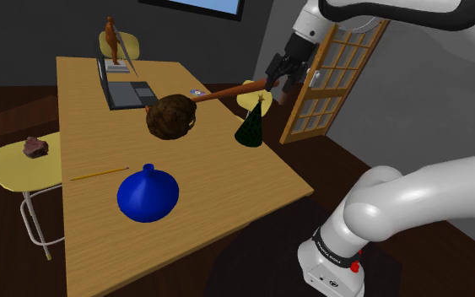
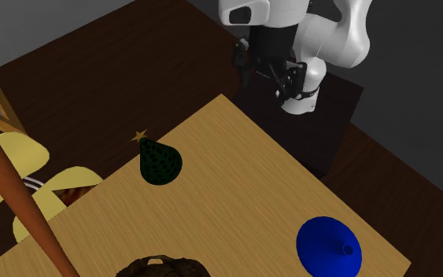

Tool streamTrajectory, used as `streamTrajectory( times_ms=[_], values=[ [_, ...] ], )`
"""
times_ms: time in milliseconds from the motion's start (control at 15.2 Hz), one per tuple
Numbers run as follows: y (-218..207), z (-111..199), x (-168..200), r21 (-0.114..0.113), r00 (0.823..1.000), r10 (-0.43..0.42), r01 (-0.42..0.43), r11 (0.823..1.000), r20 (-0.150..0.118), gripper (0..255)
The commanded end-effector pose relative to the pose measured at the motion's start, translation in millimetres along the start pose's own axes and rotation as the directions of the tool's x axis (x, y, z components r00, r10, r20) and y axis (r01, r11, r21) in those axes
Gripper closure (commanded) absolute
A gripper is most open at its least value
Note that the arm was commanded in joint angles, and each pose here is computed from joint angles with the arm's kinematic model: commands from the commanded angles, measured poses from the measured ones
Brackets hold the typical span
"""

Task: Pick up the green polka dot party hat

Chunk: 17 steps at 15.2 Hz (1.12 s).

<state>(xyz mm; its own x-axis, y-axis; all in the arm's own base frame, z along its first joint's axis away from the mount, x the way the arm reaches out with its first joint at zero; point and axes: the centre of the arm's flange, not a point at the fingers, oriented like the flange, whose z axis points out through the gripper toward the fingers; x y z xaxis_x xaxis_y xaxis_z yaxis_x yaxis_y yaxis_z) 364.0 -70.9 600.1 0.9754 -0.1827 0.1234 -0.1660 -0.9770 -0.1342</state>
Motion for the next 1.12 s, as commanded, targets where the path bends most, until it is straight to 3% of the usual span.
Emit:
streamTrajectory(
  times_ms=[0, 1056],
  values=[
    [16.8, 10.6, 16.1, -0.012, 1.0, -0.008, 0.009, 1.0, 0.006, 0],
    [155.7, 89.4, 145.6, -0.103, 0.996, -0.066, 0.072, 0.992, 0.06, 0]
  ],
)
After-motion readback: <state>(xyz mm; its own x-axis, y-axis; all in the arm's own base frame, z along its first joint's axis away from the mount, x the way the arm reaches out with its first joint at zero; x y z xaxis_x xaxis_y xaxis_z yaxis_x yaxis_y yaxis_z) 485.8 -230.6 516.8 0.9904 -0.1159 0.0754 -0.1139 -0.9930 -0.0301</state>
